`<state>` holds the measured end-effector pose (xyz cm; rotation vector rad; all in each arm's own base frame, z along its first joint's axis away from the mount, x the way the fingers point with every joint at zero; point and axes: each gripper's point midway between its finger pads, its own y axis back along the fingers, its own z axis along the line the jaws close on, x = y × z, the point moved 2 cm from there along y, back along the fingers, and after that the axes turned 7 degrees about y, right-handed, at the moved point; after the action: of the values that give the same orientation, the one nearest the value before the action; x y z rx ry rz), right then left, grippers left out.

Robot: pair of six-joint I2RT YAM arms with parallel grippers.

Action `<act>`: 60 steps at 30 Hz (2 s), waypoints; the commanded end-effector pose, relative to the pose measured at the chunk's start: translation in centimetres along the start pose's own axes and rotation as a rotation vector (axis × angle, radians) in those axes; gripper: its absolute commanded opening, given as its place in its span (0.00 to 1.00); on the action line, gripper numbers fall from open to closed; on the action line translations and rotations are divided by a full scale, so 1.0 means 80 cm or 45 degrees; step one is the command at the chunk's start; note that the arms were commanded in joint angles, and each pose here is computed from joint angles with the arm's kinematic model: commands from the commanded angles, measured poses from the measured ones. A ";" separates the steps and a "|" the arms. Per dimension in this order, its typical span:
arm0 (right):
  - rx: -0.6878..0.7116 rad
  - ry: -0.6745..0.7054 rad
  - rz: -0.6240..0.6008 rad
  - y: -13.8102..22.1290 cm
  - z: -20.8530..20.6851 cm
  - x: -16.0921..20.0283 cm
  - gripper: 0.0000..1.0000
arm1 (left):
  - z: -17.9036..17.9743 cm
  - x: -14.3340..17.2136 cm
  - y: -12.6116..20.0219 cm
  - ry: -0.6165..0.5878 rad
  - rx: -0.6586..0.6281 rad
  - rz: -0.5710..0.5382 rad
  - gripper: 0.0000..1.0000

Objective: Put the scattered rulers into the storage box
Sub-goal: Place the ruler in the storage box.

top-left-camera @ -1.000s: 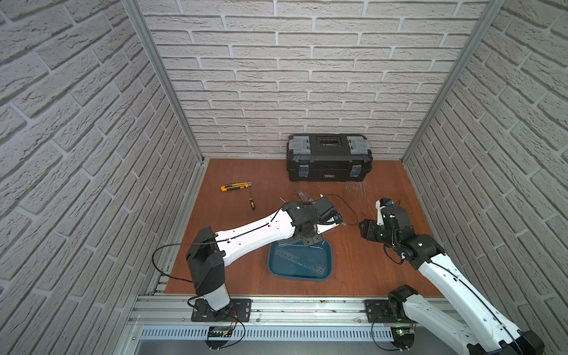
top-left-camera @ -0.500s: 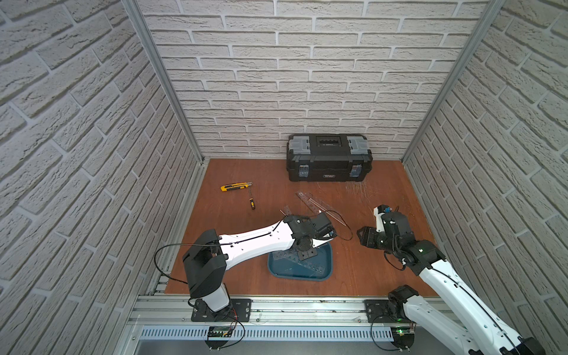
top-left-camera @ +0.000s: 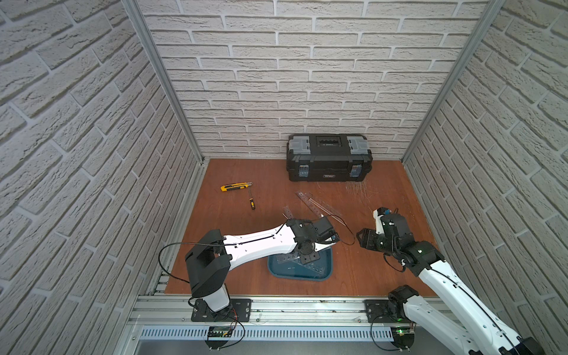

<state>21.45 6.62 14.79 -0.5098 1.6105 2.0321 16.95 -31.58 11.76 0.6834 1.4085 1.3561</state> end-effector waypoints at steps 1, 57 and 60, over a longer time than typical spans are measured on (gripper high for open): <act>-0.013 -0.012 -0.037 0.001 0.003 -0.011 0.64 | -0.008 0.004 -0.012 -0.012 0.021 0.018 0.40; -0.026 0.464 0.368 -0.165 0.126 -0.094 0.55 | 0.320 0.004 -0.029 1.293 0.136 -0.199 0.55; 0.035 0.556 0.410 -0.183 0.134 -0.091 0.53 | 0.319 0.014 -0.031 1.320 0.129 -0.191 0.54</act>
<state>36.02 18.41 10.19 -0.6934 1.9678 2.2807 40.74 -21.98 13.16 -0.1134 2.2494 1.5999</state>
